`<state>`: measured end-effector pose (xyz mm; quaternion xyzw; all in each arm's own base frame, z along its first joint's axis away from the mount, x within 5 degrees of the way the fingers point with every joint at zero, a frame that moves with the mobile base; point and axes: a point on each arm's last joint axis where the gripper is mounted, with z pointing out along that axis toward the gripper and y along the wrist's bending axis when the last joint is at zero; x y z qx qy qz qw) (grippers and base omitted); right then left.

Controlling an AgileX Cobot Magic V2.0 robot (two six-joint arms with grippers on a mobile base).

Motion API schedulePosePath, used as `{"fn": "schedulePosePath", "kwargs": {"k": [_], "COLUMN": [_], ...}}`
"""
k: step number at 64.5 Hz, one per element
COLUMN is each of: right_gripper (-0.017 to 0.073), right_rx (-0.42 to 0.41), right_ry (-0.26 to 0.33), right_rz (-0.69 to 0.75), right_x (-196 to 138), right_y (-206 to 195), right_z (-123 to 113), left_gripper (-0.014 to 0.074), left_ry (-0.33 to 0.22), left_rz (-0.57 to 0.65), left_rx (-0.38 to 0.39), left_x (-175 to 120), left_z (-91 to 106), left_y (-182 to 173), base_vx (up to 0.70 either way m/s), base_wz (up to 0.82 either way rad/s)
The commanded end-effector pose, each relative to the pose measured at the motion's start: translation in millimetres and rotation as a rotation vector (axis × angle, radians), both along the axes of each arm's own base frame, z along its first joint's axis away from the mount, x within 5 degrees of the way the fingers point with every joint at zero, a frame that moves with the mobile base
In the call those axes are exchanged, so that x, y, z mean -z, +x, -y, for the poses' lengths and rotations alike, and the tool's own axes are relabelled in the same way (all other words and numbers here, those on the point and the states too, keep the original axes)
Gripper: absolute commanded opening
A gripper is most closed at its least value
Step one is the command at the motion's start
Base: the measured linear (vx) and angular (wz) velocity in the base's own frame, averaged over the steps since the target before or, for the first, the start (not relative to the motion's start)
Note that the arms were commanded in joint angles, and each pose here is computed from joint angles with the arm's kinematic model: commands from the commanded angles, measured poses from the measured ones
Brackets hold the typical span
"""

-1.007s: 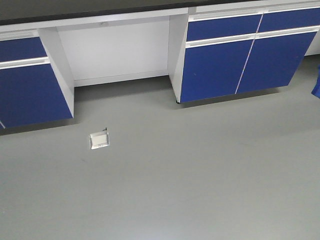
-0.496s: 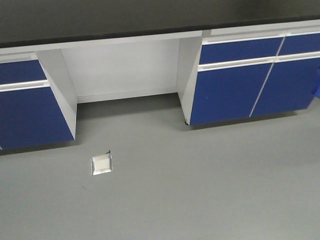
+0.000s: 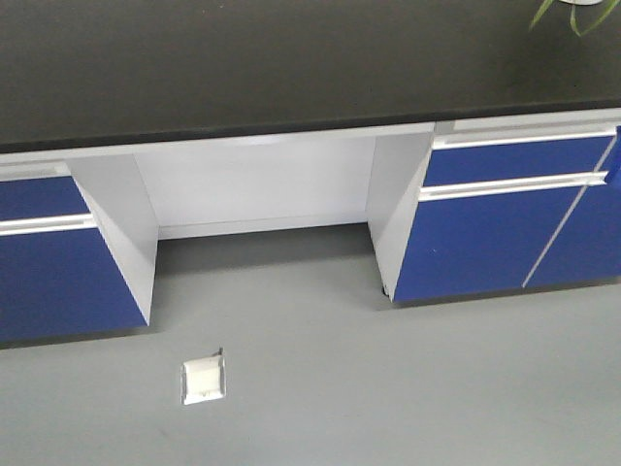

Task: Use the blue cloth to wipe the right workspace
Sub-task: 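Drive the base away and turn toward the other black bench, then drive up to the black bench holding the cloth in the right gripper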

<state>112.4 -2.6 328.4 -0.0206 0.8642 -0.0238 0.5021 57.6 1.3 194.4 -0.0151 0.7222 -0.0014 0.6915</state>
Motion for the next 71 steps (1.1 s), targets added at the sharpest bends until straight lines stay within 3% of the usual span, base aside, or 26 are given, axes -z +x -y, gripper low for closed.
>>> {"fn": "schedulePosePath", "kwargs": {"k": [1,71], "right_gripper": [0.0003,0.0003], "right_rx": [-0.001,-0.001], "right_ry": [-0.011,-0.011], "right_rz": [0.103,0.103], "right_x": [-16.0,-16.0], "right_y": [2.3,2.3], "right_z": [0.5,0.5], "left_gripper": [0.0523,0.0523], "left_ry": [-0.010,-0.010], "left_rz": [0.042,0.042], "left_rx": [0.009,0.009], "left_x": [3.5,3.5], "left_z": [0.7,0.7], "left_y": [1.8,1.8], "base_vx": [0.38,0.35], "base_wz": [0.09,0.10]}}
